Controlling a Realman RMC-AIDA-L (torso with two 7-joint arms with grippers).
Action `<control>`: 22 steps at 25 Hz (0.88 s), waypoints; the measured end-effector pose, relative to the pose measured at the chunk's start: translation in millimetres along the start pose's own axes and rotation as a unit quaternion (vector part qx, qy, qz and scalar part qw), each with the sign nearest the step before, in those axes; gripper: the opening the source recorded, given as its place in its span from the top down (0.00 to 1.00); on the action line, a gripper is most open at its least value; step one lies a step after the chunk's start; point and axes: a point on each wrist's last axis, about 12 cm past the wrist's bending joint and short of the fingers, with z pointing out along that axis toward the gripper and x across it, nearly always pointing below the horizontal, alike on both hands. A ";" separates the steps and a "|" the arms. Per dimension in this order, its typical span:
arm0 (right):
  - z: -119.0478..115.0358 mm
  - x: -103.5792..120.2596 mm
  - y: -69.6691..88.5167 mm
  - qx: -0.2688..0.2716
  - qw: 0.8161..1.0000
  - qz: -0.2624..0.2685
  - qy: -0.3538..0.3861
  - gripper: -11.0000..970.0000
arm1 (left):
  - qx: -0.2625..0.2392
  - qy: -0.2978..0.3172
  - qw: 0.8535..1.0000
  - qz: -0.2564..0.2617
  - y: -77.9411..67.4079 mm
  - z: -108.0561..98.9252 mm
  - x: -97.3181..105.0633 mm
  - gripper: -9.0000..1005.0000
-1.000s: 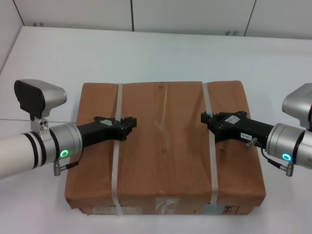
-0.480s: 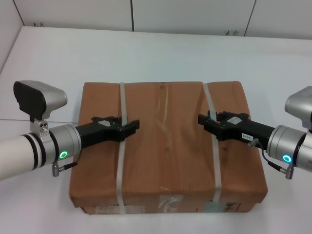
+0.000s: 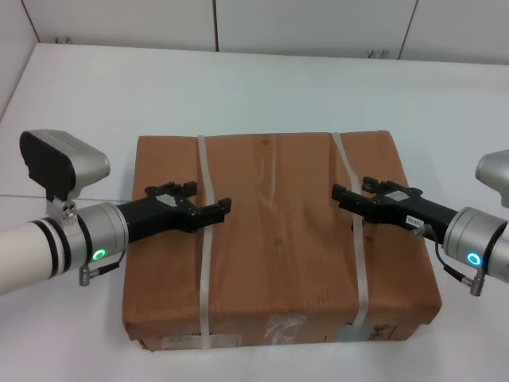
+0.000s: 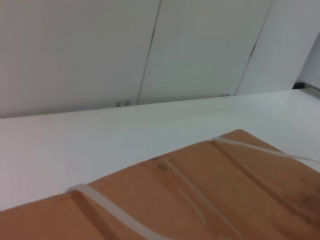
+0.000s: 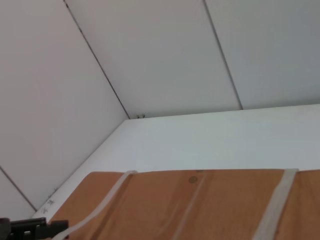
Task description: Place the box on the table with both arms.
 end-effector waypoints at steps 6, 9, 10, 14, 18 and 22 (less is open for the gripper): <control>-4.4 2.0 -3.3 0.009 1.000 0.012 -0.012 0.20 | -0.003 -0.002 1.000 0.000 1.2 -1.4 0.3 0.23; -4.9 2.0 -3.7 0.009 1.000 0.012 -0.013 0.20 | -0.003 -0.003 1.000 -0.001 1.3 -2.1 0.8 0.21; -4.9 1.9 -3.7 0.010 1.000 0.013 -0.014 0.20 | -0.003 -0.005 1.000 -0.002 1.5 -2.4 0.7 0.20; -7.2 1.3 -5.2 0.010 1.000 0.010 -0.020 0.21 | -0.002 -0.009 1.000 -0.003 1.7 -2.6 -1.1 0.20; -20.3 -1.8 -8.6 -0.005 0.998 -0.018 -0.055 0.21 | 0.015 -0.044 0.999 0.010 -0.8 -7.4 -12.3 0.20; -41.0 -13.3 -8.2 -0.063 0.992 -0.065 -0.092 0.21 | 0.054 -0.104 0.993 0.009 -4.4 -23.8 -22.8 0.20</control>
